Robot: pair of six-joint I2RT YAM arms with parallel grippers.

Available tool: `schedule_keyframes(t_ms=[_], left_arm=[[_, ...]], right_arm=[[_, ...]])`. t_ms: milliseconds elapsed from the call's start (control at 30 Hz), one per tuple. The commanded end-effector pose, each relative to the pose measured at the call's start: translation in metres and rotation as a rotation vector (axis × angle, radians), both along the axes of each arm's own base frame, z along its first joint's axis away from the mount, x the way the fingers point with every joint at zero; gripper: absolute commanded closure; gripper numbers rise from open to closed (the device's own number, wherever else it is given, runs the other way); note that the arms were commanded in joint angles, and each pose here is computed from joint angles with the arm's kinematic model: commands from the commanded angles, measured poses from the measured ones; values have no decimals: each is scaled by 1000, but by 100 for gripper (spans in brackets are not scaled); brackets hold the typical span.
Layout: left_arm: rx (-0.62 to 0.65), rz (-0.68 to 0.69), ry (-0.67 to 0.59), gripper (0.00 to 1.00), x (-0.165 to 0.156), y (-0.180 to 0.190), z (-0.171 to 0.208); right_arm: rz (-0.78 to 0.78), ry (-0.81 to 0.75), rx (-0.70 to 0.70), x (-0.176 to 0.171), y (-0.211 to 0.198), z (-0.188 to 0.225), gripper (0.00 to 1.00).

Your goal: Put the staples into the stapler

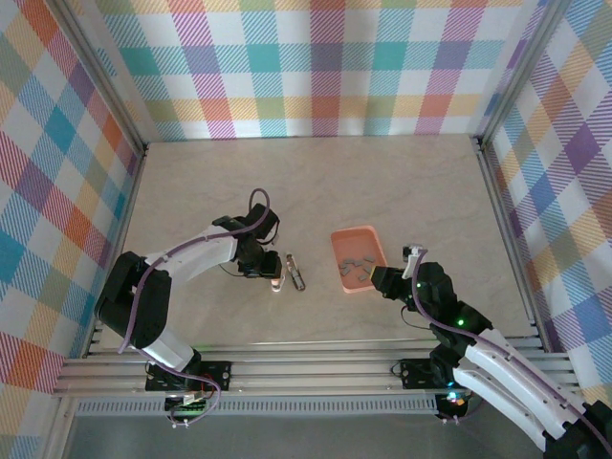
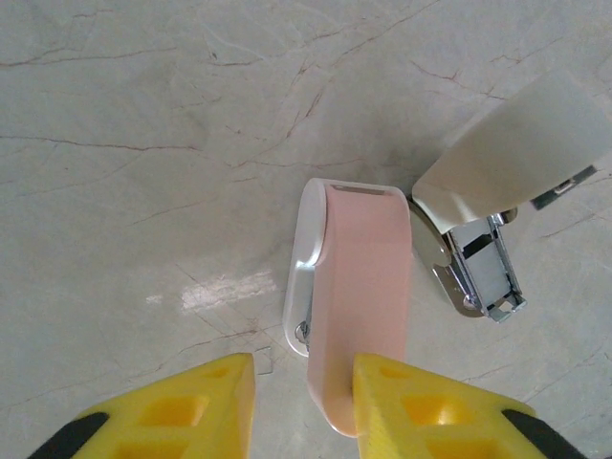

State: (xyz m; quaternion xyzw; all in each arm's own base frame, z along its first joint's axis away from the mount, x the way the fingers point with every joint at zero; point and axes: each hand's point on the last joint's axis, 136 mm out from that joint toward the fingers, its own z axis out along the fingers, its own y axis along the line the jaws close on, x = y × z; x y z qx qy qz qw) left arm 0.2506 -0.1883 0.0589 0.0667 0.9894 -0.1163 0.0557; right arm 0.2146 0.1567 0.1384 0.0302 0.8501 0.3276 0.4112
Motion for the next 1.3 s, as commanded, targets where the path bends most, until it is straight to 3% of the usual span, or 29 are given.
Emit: schedule_keyframes(t_ms=[0, 133, 233, 600, 733, 867, 1267], left_arm=[[49, 0, 66, 70, -22, 12, -17], [95, 18, 143, 74, -43, 26, -55], [125, 7, 153, 74, -44, 27, -63], [35, 3, -39, 53, 0, 3, 20], [16, 1, -67, 47, 5, -1, 35], [11, -10, -61, 44, 5, -7, 36], [159, -67, 32, 44, -9, -9, 0]], right_arm=[[-12, -5, -4, 0, -3, -2, 69], [-18, -11, -3, 0, -4, -1, 69], [-20, -14, -5, 0, -5, 0, 69], [-24, -26, -6, 1, -6, 2, 69], [-25, -27, -5, 2, -6, 2, 69], [-24, -23, -4, 1, -6, 1, 69], [-28, -21, -7, -2, -9, 0, 69]])
